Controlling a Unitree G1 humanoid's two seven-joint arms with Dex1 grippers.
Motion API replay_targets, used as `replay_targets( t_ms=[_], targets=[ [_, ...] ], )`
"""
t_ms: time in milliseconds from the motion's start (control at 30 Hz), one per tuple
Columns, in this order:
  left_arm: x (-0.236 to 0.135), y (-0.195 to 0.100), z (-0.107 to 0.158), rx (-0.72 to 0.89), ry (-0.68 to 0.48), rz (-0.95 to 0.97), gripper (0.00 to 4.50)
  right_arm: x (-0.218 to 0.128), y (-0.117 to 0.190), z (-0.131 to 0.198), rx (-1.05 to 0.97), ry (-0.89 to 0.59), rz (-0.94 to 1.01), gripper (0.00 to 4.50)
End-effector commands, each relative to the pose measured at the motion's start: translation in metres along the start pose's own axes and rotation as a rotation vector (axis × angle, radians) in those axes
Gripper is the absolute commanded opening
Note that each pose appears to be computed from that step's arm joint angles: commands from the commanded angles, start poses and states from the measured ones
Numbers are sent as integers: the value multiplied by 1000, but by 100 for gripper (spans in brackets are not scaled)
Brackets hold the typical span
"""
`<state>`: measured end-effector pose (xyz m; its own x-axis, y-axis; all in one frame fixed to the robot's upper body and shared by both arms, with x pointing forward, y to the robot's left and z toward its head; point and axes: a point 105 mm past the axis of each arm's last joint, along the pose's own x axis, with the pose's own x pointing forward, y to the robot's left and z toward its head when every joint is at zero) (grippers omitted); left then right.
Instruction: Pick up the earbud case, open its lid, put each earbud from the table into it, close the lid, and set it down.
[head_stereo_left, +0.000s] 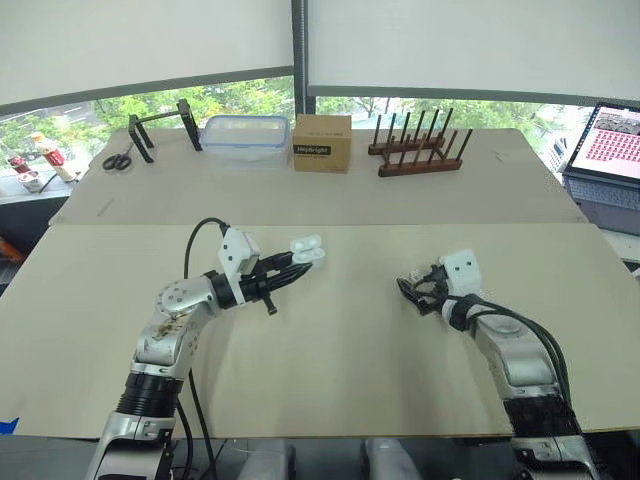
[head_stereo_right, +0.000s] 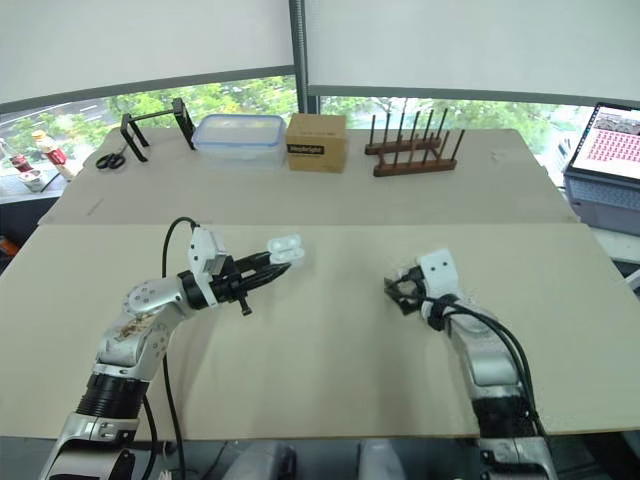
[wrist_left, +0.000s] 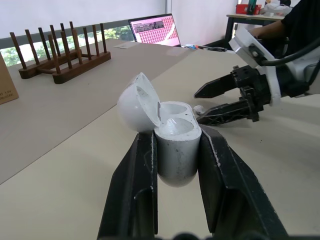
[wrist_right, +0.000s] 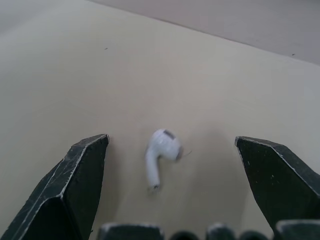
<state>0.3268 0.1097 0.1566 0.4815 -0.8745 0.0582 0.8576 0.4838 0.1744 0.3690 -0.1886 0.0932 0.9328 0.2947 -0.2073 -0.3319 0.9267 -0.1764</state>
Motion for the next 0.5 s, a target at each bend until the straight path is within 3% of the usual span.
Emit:
replay_targets(
  t_ms=[33,67,167,500],
  targets=[
    [-1,0,8,34,-17,-3,60,-1,0,-4,26,10,6,450],
    [-1,0,8,35,-16,-2,60,-1,3,-6,34,16,16,450],
    [-3,-1,8,33,-13,1,60,-5,14,-14,68,59,54,370],
    [0,-2,7,26,-9,-3,60,-4,29,-10,72,101,154,36]
  ],
)
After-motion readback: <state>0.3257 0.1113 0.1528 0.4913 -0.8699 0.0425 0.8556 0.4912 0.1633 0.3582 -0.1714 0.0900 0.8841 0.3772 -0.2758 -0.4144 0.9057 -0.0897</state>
